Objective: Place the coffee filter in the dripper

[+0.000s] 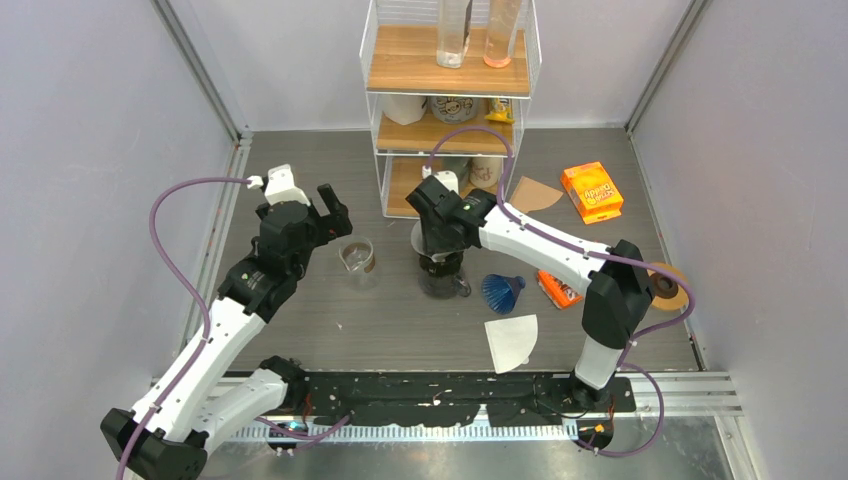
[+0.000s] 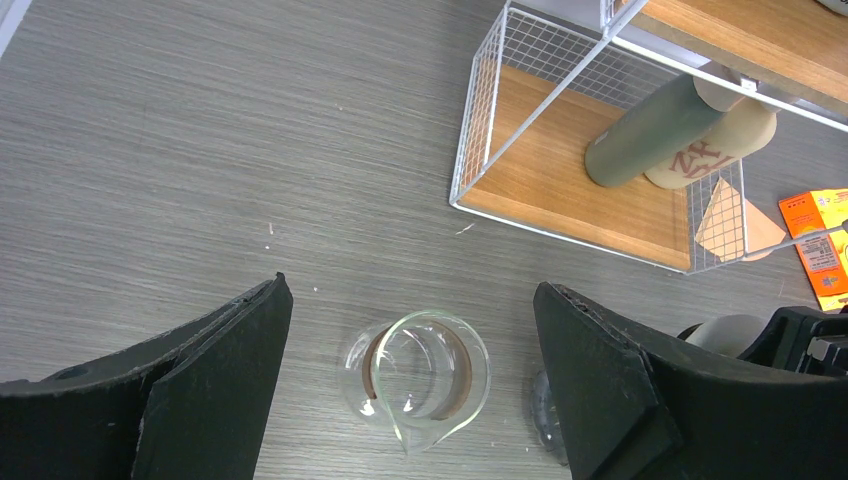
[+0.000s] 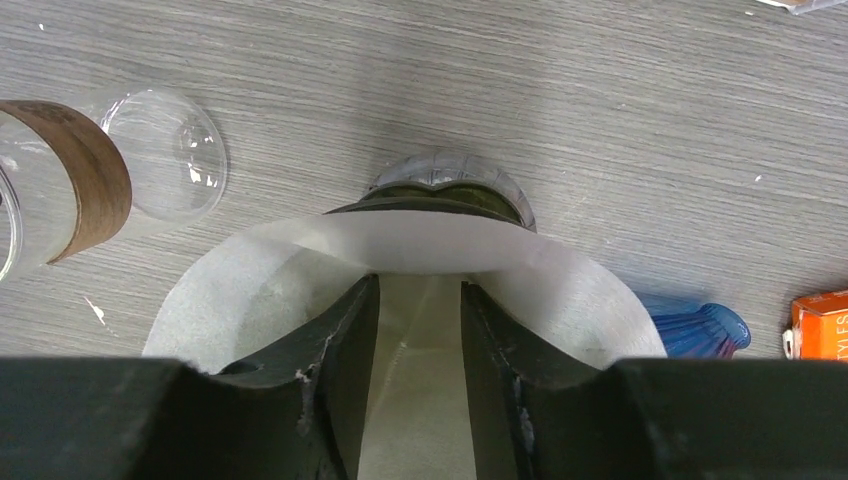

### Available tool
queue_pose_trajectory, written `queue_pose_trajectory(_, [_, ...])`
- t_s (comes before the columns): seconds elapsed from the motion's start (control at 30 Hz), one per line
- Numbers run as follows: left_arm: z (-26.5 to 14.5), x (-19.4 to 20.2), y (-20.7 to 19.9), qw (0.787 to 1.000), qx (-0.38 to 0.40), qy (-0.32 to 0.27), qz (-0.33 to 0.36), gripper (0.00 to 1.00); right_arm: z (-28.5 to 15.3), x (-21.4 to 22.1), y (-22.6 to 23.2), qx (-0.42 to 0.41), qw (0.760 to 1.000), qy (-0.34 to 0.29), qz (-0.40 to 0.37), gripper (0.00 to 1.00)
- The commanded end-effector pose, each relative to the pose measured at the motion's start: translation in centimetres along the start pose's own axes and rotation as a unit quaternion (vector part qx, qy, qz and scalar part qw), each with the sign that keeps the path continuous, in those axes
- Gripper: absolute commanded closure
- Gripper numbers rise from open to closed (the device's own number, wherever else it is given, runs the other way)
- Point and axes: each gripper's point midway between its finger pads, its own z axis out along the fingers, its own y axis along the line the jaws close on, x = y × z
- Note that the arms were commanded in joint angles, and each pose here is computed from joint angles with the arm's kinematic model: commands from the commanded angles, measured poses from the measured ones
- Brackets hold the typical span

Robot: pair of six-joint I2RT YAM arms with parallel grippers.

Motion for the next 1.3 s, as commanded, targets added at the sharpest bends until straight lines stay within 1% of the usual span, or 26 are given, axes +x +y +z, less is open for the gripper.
queue_pose_trajectory(0.0, [0.0, -1.5, -0.1, 1.000, -0.003, -0.024, -0.009, 0.01, -0.6, -0.5, 0.4, -0.016, 1.000, -0.010, 0.006, 0.56])
queue_pose_trajectory(0.2, [0.0, -1.5, -0.1, 1.000, -0.004, -0.025, -0.010, 0.01, -0.6, -0.1, 0.4, -0.019, 1.000, -0.004, 0.010, 0.48])
queue_pose_trajectory(0.37, [0.0, -1.6, -0.1, 1.000, -0.003, -0.026, -0.010, 0.01, -0.9, -0.3, 0.3, -0.018, 1.000, -0.008, 0.012, 0.45])
queue_pose_trajectory(0.53, [0.0, -1.5, -0.1, 1.000, -0.003, -0.026, -0.009, 0.01, -1.1, -0.4, 0.0, -0.013, 1.000, -0.009, 0.012, 0.47])
queue_pose_trajectory(0.77, [0.0, -1.5, -0.2, 1.000, -0.001, -0.025, -0.010, 0.01, -2.0, -1.2, 0.0, -0.012, 1.000, -0.020, 0.012, 0.47])
queue_pose_trajectory(1.27, [-0.1, -1.4, -0.3, 1.000, 0.006, -0.025, -0.010, 0.01, -5.5, -4.1, -0.2, -0.023, 0.996, -0.081, 0.018, 0.47])
